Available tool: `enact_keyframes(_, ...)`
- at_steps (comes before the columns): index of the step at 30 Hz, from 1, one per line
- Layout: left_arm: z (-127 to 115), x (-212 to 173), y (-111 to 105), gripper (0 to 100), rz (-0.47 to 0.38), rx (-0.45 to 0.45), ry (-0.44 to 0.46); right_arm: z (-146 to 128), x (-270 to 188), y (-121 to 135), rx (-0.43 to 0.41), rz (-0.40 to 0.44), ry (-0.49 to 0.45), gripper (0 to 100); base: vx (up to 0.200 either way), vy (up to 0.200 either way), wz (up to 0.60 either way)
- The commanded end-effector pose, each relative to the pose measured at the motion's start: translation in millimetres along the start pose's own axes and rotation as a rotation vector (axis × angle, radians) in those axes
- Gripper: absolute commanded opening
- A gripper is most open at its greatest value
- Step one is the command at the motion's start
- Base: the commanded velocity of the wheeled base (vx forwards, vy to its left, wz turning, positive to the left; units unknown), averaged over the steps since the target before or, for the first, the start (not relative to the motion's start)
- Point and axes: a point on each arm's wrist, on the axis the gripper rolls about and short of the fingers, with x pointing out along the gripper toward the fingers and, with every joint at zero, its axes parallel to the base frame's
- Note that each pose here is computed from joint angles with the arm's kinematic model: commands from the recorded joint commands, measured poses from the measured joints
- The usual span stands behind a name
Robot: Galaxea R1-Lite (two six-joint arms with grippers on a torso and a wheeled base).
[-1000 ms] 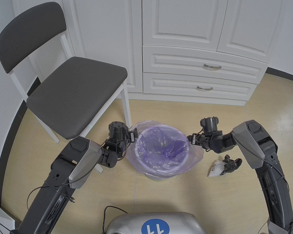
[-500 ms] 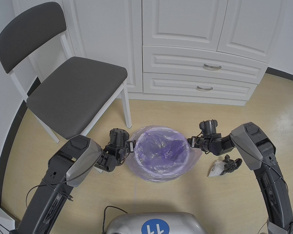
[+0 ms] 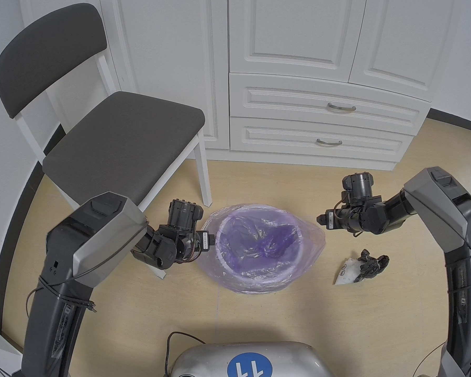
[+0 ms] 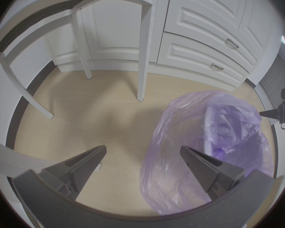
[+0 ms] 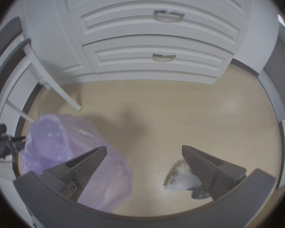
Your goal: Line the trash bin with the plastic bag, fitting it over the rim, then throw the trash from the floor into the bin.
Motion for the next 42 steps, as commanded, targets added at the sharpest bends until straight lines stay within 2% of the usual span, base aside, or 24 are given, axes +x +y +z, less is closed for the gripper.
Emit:
enact_keyframes(1,11,-31,-1,100,-0.008,0.009,0.022,0,-33,-16,-0.094,0.011,0.037,100,0.0,0.0,0.0)
enact_keyframes(2,11,-31,-1,100,-0.008,0.009,0.022,0,-33,-16,-0.094,0.011,0.037,100,0.0,0.0,0.0)
enact_keyframes(3,2,-31,0,100,-0.001,0.018,0.049,-14,-31,-17,-0.143,0.066,0.079,100,0.0,0.0,0.0)
enact_keyframes(5,-5,-33,1,100,0.002,0.025,0.074,-24,-27,-13,-0.153,0.111,0.11,100,0.0,0.0,0.0)
enact_keyframes(10,-21,-35,6,100,0.003,0.039,0.113,-46,-6,0,-0.136,0.177,0.171,100,0.0,0.0,0.0)
enact_keyframes(13,-38,-34,10,100,-0.05,0.058,0.181,-56,10,3,-0.107,0.222,0.21,100,0.0,0.0,0.0)
enact_keyframes(16,-49,-22,9,100,-0.079,0.065,0.205,-62,22,0,-0.094,0.24,0.261,100,0.0,0.0,0.0)
enact_keyframes(20,-36,-11,5,100,-0.105,0.061,0.218,-55,34,-1,-0.057,0.265,0.325,100,0.0,0.0,0.0)
enact_keyframes(26,-5,20,20,100,-0.072,0.083,0.256,-50,71,-3,-0.065,0.247,0.412,100,0.0,0.0,0.0)
enact_keyframes(27,-5,27,23,100,-0.068,0.1,0.258,-52,78,-3,-0.073,0.246,0.418,100,0.0,0.0,0.0)
enact_keyframes(29,-9,45,30,100,-0.064,0.138,0.248,-72,89,-6,-0.089,0.229,0.479,100,0.0,0.0,0.0)
enact_keyframes(32,-14,67,35,100,-0.066,0.187,0.223,-81,96,-6,-0.146,0.229,0.465,100,0.0,0.0,0.0)
enact_keyframes(36,-30,79,37,100,-0.069,0.193,0.266,-91,104,-8,-0.145,0.225,0.461,100,0.0,0.0,0.0)
enact_keyframes(42,-31,79,36,100,-0.098,0.193,0.276,-93,105,-13,-0.147,0.214,0.465,100,0.0,0.0,0.0)
